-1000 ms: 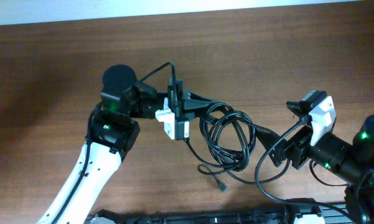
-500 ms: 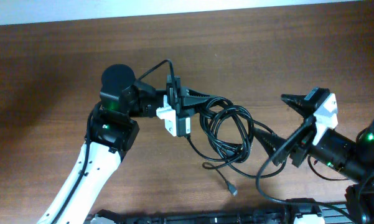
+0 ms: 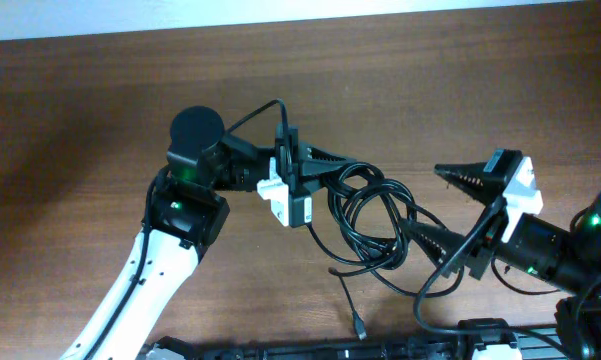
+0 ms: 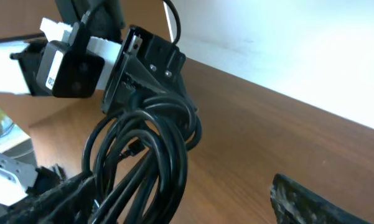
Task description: Untangle cables
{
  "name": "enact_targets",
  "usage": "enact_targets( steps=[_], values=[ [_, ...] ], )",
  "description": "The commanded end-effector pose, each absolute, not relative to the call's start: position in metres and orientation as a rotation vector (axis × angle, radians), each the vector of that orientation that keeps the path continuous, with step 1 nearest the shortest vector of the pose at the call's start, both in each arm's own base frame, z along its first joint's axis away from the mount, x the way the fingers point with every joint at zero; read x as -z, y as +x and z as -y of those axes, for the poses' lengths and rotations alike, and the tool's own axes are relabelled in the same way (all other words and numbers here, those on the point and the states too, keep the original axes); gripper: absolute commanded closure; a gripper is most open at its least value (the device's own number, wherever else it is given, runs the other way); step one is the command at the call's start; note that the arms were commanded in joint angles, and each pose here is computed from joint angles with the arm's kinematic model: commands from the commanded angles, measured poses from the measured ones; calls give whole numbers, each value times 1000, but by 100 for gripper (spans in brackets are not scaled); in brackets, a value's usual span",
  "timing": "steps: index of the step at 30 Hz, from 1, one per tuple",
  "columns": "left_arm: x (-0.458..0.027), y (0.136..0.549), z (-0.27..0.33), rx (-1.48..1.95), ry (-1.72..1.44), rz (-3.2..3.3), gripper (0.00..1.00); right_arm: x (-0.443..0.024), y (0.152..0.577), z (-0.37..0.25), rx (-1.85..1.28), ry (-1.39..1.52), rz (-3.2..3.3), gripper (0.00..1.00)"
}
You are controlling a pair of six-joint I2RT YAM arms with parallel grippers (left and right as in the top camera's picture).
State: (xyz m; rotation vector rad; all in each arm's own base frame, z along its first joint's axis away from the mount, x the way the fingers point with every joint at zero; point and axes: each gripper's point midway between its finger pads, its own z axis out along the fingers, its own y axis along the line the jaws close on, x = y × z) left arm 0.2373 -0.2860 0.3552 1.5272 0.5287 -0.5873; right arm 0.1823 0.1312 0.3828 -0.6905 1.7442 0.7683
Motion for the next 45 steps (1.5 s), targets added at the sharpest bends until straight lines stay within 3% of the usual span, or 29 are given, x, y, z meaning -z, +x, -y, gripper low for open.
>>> enact_targets(
  steps=[1,13,17,19,24,35,36,38,40,41,45],
  values=[
    [-363,230,285,589,1529,-468,100,-395,165,-142,-862,-758,-1683,12],
    [-375,221,285,569,1529,-354,100,-408,133,-160,-1053,-912,-1554,13],
    [-378,216,284,564,1531,-306,100,-409,129,-161,-1078,-927,-1540,20],
    [-381,216,284,549,1526,-287,100,-409,128,-161,-1081,-928,-1540,31],
    [-386,215,283,518,1517,-251,100,-409,128,-161,-1081,-927,-1540,38],
    [-388,224,284,481,1495,-294,100,-399,150,-162,-1159,-897,-1603,39],
    [-388,225,284,480,1494,-295,100,-398,153,-162,-1174,-895,-1608,43],
    [-389,227,285,471,1489,-306,100,-395,158,-162,-1189,-887,-1623,62],
    [-390,236,285,437,1468,-353,100,-393,163,-162,-1201,-878,-1637,92],
    [-389,239,285,429,1463,-367,100,-392,164,-162,-1204,-876,-1640,96],
    [-380,257,285,408,1446,-503,100,-392,165,-162,-1205,-876,-1640,96]
  ],
)
